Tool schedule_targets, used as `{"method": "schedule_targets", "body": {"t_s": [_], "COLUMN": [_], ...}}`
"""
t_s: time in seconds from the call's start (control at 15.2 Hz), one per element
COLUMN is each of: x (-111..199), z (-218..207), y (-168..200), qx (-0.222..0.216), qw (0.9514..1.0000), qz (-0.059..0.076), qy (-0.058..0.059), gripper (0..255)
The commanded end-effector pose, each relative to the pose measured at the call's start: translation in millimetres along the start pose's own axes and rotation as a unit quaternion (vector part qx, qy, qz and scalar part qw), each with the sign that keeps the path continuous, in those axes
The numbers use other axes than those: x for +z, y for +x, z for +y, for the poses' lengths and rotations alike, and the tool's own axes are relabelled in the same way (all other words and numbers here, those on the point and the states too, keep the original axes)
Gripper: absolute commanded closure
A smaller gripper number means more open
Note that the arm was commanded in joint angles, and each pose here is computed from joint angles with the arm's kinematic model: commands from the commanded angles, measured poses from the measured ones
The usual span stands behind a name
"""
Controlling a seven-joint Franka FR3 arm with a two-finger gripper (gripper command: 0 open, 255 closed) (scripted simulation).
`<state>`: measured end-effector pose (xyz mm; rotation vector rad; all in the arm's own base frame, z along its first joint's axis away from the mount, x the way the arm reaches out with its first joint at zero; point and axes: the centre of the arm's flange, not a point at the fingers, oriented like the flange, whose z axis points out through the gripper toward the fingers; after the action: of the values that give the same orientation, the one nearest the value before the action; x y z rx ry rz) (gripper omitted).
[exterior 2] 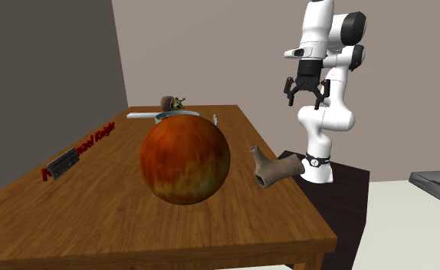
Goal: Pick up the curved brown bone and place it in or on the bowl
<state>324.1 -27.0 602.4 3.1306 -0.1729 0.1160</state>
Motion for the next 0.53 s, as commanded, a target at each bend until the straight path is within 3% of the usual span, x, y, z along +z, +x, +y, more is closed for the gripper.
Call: {"method": "schedule_targets", "body": {"t_s": [0.0,0.46], "x": [0.0,34.2], "z": [0.0,-25.8], "y": [0.0,72.2], "qx": [0.000,0.061], "qw": [1.0000,0.9977], "qz": [0.000,0.028], "qy": [0.000,0.009], "gripper": [0,0]}}
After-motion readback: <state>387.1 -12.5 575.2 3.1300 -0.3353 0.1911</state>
